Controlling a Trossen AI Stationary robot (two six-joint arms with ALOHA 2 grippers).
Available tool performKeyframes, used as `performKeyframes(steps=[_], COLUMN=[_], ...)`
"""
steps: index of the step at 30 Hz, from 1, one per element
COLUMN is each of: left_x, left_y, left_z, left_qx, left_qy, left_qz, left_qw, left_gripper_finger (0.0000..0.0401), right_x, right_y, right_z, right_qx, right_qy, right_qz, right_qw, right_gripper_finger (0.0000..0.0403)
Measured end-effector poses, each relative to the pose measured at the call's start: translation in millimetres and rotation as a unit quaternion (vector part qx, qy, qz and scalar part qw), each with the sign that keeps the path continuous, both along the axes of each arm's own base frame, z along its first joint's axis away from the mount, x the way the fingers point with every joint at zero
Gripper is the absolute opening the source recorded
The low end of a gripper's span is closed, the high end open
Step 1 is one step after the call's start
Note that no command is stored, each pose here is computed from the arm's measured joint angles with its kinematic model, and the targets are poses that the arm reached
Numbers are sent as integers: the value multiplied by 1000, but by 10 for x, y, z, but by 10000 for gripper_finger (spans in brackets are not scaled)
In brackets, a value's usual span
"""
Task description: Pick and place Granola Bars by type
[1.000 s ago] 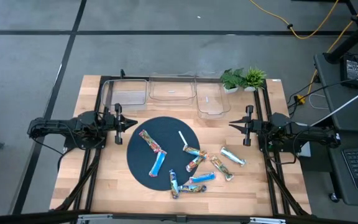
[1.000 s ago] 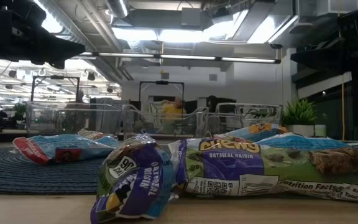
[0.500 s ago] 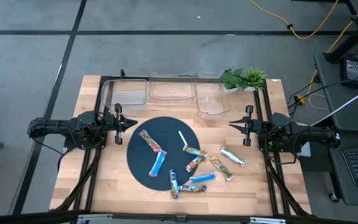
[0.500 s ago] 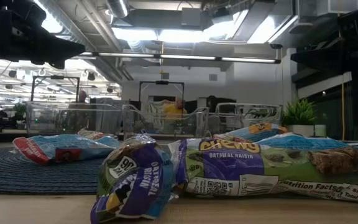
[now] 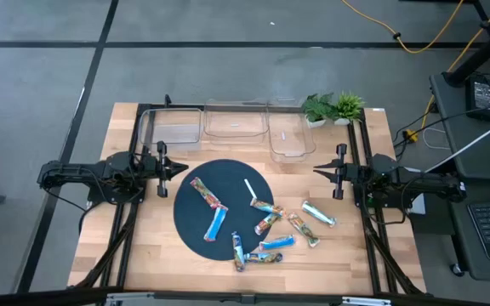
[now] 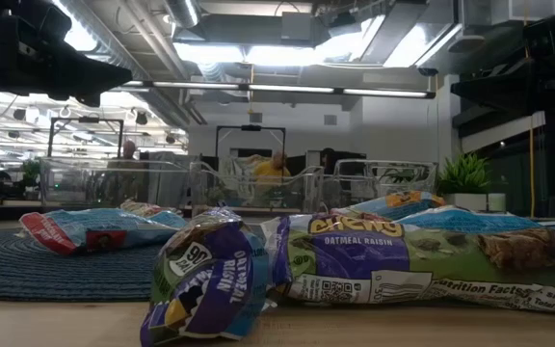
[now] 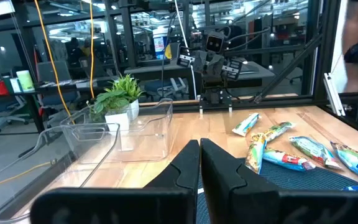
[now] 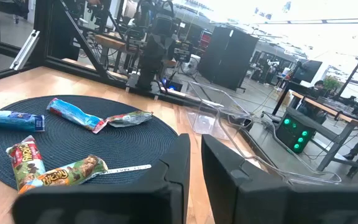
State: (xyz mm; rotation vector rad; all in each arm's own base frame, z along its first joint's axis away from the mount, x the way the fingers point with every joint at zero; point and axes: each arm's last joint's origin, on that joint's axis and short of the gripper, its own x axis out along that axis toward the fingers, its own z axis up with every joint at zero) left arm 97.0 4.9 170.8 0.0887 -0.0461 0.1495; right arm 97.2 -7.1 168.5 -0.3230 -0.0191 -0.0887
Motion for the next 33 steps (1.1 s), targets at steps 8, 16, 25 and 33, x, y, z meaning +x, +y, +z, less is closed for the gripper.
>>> performKeyframes(steps=[8, 16, 25, 33], left_x=[0, 0, 0, 0], left_y=[0, 0, 0, 0], left_z=[-1, 0, 0, 0], left_qx=[0, 0, 0, 0], left_qy=[0, 0, 0, 0], left_qz=[0, 0, 0, 0], left_qw=[1000, 1000, 1000, 1000], left_gripper_finger=[7, 9, 7, 6], right_x=[0, 0, 0, 0], right_y=[-1, -1, -1, -1], right_z=[1, 1, 1, 1], right_qx=[0, 0, 0, -65], right_qy=[0, 0, 0, 5], right_qz=[0, 0, 0, -3], right_qw=[1000, 1000, 1000, 998], right_gripper_finger=[46, 46, 46, 46])
